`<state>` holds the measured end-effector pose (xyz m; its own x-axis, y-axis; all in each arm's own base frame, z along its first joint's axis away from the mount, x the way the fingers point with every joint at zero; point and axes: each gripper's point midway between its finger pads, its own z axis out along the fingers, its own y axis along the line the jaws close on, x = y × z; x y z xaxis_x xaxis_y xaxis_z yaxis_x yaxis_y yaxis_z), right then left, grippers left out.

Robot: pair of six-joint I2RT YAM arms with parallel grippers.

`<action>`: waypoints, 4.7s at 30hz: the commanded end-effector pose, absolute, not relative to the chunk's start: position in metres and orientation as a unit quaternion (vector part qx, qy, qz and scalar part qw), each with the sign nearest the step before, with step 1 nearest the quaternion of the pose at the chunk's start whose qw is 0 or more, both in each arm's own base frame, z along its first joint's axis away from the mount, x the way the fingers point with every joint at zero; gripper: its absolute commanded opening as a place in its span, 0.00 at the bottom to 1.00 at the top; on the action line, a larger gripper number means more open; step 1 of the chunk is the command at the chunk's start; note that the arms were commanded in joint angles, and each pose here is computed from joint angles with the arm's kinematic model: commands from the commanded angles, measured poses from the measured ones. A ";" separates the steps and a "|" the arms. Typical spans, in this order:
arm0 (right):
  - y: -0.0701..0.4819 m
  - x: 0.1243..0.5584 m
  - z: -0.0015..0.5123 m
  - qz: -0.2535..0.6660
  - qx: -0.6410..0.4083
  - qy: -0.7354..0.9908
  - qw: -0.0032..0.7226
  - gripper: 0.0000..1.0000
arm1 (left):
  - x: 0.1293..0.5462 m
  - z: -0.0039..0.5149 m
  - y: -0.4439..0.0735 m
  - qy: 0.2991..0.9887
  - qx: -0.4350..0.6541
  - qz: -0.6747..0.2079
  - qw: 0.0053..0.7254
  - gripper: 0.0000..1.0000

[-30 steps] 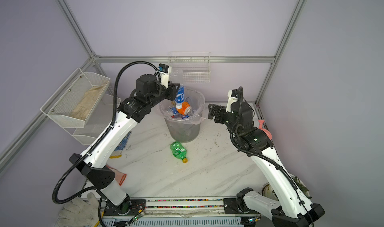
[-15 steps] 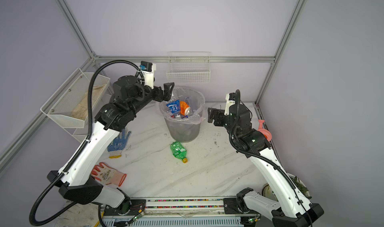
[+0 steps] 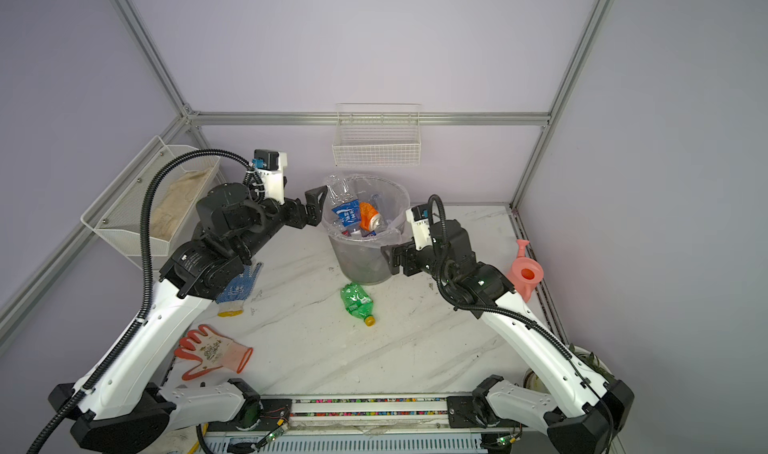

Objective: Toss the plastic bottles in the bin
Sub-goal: 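Release the water bottle into the wastebasket while the right gripper reaches toward the Sprite bottle, then close the right gripper around the green Sprite bottle, then lift the Sprite bottle with the right gripper over the wastebasket, then lower the Sprite bottle into the wastebasket and open the right gripper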

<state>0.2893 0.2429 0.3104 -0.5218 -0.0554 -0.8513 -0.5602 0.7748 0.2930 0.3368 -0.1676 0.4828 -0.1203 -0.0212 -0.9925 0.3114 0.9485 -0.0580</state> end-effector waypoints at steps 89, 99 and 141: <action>0.343 0.282 0.501 0.161 -0.194 0.709 0.658 0.19 | 0.226 0.366 -0.036 0.768 -0.106 -0.136 0.616 1.00; 0.345 0.296 0.542 0.131 -0.186 0.692 0.685 0.22 | 0.224 0.377 -0.042 0.758 -0.088 -0.150 0.629 1.00; 0.269 0.399 0.439 0.153 -0.080 0.809 0.562 0.97 | 0.217 0.373 -0.034 0.758 -0.094 -0.138 0.630 1.00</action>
